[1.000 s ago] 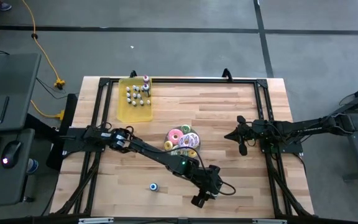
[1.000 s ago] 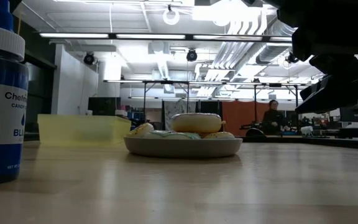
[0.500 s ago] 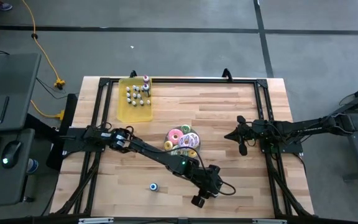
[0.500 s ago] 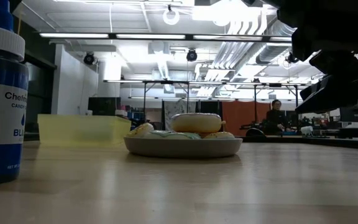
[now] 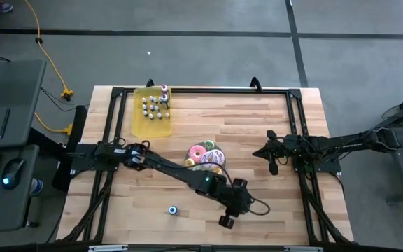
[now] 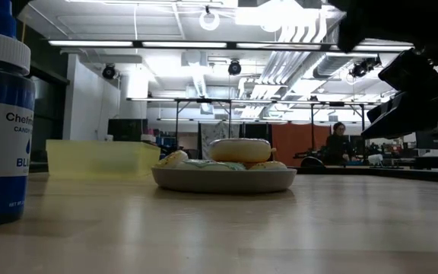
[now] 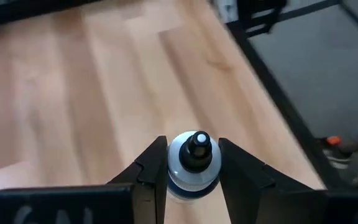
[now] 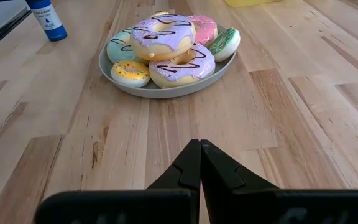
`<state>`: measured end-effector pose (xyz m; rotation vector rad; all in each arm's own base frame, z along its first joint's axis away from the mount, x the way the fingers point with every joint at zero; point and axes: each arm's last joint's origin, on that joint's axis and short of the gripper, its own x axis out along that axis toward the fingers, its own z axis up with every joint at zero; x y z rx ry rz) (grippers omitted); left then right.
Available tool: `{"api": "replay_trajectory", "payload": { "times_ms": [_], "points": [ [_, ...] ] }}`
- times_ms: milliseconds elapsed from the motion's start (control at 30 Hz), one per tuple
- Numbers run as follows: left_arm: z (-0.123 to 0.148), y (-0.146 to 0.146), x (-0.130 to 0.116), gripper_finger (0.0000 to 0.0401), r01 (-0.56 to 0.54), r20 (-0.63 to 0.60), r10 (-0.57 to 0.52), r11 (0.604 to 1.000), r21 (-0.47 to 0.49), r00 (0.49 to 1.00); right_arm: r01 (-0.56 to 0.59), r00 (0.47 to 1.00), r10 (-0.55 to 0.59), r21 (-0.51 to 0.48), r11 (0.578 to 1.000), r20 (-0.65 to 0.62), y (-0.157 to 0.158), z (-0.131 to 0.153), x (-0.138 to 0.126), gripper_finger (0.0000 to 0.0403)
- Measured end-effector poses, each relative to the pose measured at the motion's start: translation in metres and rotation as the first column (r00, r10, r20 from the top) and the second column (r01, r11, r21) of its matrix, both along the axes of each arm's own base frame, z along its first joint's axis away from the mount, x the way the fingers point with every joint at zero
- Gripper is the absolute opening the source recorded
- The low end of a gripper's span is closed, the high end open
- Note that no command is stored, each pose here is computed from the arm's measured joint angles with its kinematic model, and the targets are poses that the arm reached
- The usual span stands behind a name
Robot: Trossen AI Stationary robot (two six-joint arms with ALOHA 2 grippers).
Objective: Pick & Place food coloring
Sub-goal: Put the large black food coloring bottle into the yellow bin
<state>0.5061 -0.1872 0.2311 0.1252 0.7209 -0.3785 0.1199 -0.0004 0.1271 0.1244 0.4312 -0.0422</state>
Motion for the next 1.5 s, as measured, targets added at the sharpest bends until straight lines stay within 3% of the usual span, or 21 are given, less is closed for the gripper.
{"api": "replay_trajectory", "payload": {
  "times_ms": [200, 467, 733, 933, 1167, 1500],
  "points": [
    [0.035, 0.015, -0.004, 0.0099, -0.098, -0.018, 0.099, 0.994, 0.056, 0.995, 0.0, 1.0, 0.0, 0.0, 1.0, 0.0, 0.0, 0.0, 0.0, 0.0],
    [0.075, 0.042, -0.028, 0.0099, -0.174, -0.051, 0.181, 0.976, 0.129, 0.982, 0.0, 1.0, 0.0, 0.0, 1.0, -0.001, 0.0, 0.0, 0.0, 0.0],
    [0.109, 0.092, -0.056, 0.0099, -0.286, -0.145, 0.32, 0.934, 0.214, 0.936, 0.0, 1.0, 0.0, 0.0, 1.0, 0.0, 0.0, 0.0, 0.0, 0.0],
    [0.133, 0.131, -0.076, 0.0099, -0.431, -0.162, 0.474, 0.87, 0.241, 0.865, 0.0, 1.0, 0.0, 0.0, 1.0, -0.001, 0.0, 0.0, 0.0, 0.0],
    [0.155, 0.164, -0.103, 0.0099, -0.579, -0.152, 0.635, 0.76, 0.296, 0.757, 0.0, 1.0, 0.0, 0.0, 1.0, 0.0, 0.0, 0.0, 0.0, 0.0],
    [0.174, 0.189, -0.156, 0.0099, -0.638, -0.198, 0.737, 0.665, 0.388, 0.647, 0.0, 1.0, 0.0, 0.0, 1.0, 0.0, 0.0, 0.0, 0.0, 0.0]
  ]
}}
